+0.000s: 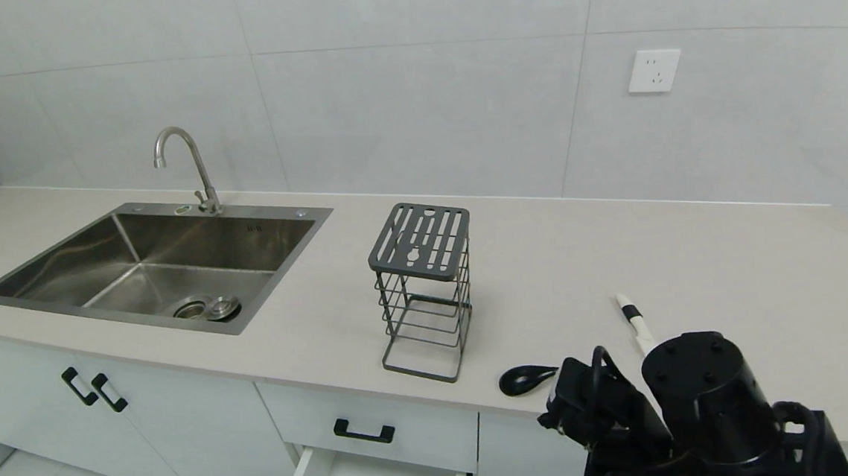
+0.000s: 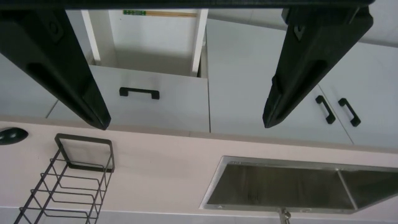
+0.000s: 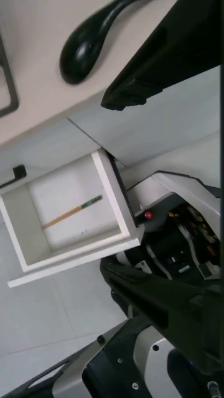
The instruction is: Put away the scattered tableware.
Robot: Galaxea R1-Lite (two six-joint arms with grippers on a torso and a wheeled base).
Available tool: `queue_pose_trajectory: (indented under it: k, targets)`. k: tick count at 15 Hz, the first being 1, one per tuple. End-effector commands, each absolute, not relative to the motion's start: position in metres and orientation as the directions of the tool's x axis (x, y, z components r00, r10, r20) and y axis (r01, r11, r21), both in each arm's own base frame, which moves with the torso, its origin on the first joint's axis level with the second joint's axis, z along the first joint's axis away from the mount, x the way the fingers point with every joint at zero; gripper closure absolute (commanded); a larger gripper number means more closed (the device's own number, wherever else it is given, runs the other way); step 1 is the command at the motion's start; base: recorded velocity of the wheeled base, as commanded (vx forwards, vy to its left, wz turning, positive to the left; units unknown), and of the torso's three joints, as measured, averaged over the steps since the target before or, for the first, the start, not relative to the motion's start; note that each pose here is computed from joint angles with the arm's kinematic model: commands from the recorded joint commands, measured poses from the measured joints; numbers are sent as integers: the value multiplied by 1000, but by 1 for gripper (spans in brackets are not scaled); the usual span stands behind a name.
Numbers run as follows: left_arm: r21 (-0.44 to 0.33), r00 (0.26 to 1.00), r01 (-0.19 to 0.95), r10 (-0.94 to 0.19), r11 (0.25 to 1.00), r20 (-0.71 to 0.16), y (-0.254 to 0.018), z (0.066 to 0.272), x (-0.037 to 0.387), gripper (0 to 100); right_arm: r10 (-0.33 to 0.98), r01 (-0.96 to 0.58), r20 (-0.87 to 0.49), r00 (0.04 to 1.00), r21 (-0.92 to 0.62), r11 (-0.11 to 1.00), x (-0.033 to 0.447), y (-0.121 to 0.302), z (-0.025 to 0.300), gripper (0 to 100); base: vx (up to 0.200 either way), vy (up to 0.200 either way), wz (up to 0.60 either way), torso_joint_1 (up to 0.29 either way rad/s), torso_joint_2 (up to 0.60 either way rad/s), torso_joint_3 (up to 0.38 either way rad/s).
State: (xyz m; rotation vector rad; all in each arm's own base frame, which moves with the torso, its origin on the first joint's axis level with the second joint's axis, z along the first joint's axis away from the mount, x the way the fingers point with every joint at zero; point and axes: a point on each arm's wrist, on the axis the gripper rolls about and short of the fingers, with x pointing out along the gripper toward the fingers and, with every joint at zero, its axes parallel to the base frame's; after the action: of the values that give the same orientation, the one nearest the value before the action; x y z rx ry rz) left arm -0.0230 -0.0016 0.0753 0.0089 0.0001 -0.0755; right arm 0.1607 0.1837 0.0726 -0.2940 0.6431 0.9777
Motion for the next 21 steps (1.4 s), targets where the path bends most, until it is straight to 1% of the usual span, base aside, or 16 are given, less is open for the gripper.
queue_pose_trajectory:
  k: [1,3,5,9,11,14,15,17,21]
  targets:
    - [8,997,75,-75,997,-2,-2,75,-23,0,663,-811,-601,446,41,583,168,172,81,0,0,0,0,0,0,0]
    - [9,997,74,-74,997,-2,-2,75,-23,0,628,-764,-591,507,29,644,188,161,83,0,0,0,0,0,0,0]
    - [9,997,75,-75,997,-2,-2,75,-23,0,589,-734,-605,536,11,679,208,156,77,0,0,0,0,0,0,0]
    - [8,997,75,-75,997,-2,-2,75,-23,0,571,-730,-629,528,8,683,233,172,60,0,0,0,0,0,0,0]
    - [9,997,74,-74,997,-2,-2,75,-23,0,558,-719,-636,533,8,695,239,171,55,0,0,0,0,0,0,0]
    - [9,997,75,-75,997,-2,-2,75,-23,0,523,-675,-643,560,12,738,250,155,52,0,0,0,0,0,0,0]
    - [8,997,75,-75,997,-2,-2,75,-23,0,505,-663,-658,559,11,748,254,151,46,0,0,0,0,0,0,0]
    - [9,997,74,-74,997,-2,-2,75,-23,0,478,-667,-681,554,-20,745,261,142,36,0,0,0,0,0,0,0]
    - [9,997,75,-75,997,-2,-2,75,-23,0,462,-646,-681,568,-21,763,272,123,34,0,0,0,0,0,0,0]
